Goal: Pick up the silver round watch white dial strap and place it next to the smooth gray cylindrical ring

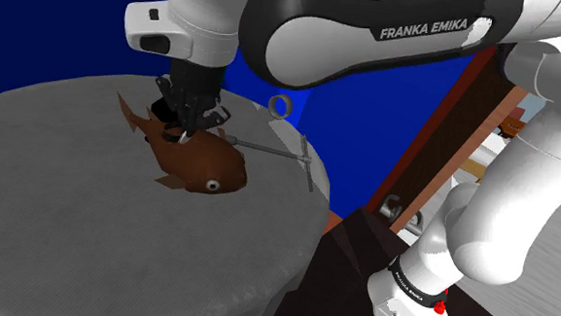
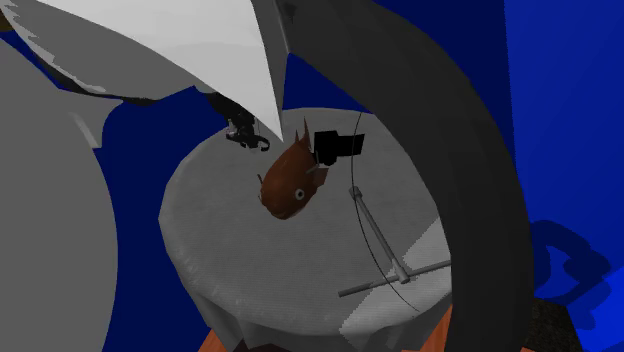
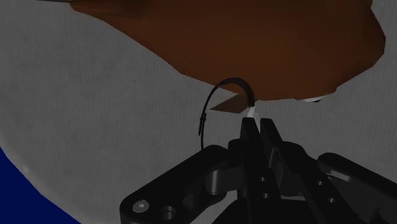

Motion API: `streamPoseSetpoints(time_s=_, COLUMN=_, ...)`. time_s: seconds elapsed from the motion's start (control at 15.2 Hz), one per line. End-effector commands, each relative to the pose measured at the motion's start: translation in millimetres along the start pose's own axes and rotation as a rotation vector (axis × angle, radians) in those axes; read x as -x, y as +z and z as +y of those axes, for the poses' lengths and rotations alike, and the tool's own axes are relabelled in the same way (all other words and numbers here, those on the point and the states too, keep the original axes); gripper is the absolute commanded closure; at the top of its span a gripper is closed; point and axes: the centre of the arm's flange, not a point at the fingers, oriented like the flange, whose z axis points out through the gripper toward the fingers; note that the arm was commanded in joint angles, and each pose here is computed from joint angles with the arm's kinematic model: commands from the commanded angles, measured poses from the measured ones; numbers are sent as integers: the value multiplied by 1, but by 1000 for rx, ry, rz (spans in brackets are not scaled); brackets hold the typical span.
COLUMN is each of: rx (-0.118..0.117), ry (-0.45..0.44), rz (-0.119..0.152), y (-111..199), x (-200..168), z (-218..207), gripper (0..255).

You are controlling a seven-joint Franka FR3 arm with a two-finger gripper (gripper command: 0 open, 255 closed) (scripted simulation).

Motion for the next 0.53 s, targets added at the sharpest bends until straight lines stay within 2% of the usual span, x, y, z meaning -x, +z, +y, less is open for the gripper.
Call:
streamPoseSetpoints(time_s=0.0, rx=1, ry=-1, rz=1, y=0, x=26, z=-7, gripper=255)
streamPoseSetpoints(time_s=0.46, rx=1, ry=-1, rz=1, y=14, x=114, z=-30, gripper=255)
